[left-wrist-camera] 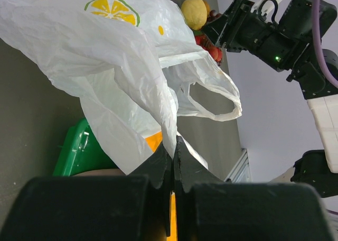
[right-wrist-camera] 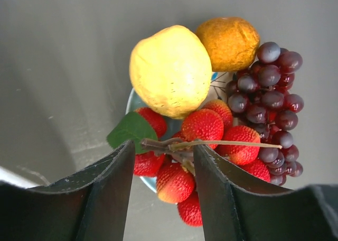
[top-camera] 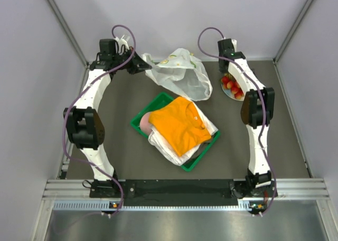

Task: Place the fruits into the plastic bag

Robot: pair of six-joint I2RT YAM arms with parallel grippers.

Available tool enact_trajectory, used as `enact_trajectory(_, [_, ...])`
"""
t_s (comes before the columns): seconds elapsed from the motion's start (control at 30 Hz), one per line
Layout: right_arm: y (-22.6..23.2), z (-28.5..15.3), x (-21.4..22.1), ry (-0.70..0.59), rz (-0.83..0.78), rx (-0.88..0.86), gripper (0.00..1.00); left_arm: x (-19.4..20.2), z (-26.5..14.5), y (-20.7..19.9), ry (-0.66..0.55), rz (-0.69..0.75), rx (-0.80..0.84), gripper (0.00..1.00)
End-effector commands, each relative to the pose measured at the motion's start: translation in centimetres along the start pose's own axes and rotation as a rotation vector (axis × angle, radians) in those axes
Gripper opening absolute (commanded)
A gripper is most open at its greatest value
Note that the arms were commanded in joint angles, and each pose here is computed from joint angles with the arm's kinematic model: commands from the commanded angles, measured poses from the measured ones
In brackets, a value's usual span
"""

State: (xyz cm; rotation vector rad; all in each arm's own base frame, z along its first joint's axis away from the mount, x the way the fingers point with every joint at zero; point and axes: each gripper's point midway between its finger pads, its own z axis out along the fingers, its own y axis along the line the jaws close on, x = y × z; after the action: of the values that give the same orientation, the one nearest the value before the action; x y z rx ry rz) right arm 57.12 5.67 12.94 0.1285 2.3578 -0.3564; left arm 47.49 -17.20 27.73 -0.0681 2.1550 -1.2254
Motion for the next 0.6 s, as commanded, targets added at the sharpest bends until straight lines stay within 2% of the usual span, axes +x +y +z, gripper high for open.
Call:
enact_trajectory(0.0, [-0.7,1.0,-0.5,-0.037,-0.016,0.057,0.48,-0.4,-0.1,-0.9,-0.012,0.031,0.034,0.00])
enact_trajectory(0.37, [-1.0,2.1,0.3,-0.032,-0.025,0.091,0.47,-0.3,0.2,-0.7,-0.006,0.022,0.035,0.00])
enact_trajectory(0.57, [-0.9,2.1,0.1,-0.039,-0.050,0.086,0.41,-0.2,0.3,-0.5,0.000,0.017,0.037,0.00])
